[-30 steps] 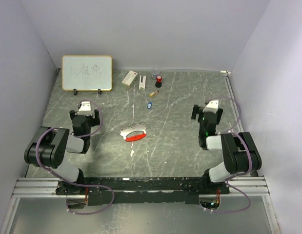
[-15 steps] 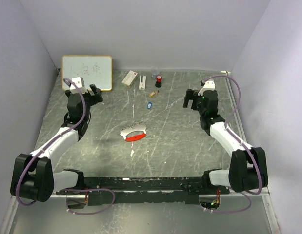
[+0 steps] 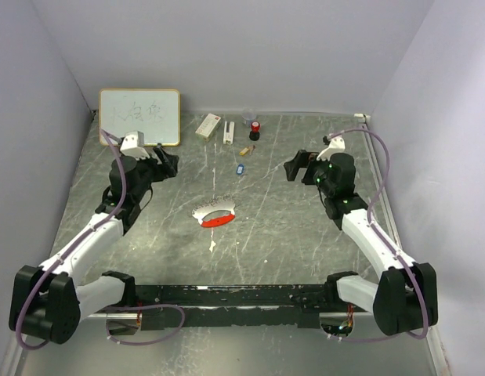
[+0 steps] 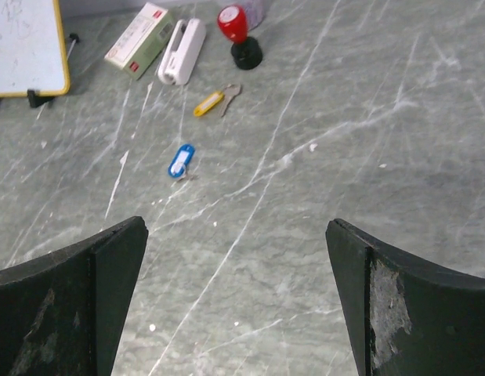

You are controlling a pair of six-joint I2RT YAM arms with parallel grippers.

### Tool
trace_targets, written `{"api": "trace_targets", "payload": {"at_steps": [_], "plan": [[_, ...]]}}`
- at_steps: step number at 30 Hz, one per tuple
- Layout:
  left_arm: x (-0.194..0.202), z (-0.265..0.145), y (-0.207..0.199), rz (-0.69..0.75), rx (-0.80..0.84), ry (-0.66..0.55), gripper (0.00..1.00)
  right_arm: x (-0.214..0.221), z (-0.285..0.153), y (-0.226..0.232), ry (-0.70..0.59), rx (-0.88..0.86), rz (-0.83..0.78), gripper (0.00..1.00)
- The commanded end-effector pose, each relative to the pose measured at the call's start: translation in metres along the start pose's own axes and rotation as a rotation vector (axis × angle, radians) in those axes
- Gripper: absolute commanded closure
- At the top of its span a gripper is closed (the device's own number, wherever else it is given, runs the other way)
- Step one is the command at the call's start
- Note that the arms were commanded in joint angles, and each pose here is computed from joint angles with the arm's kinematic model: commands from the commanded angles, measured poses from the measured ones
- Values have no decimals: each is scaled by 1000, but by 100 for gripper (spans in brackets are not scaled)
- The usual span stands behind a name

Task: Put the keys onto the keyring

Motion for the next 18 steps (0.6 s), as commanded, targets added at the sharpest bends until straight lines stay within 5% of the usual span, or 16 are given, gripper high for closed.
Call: {"api": "trace_targets", "payload": {"at_steps": [1,14,18], "plan": [[27,-15,-18,2,55,101,13,14,2,17,54,-30,4,0],[67,-23,-44,49,71,159,7,86,41,92,243,-14,-141,11],[65,-20,-48,50,63,175,9,88,44,97,257,-30,-115,22]]}}
Point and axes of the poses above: each gripper's point midway between its finger pads, its own z axis out along the fingers, its own y axis along the line the jaws close on, x = y × z, the point moved 5 cm from there along -z, back along the fingers, and after that the axes turned 2 degrees about -z, right-handed, at the moved point
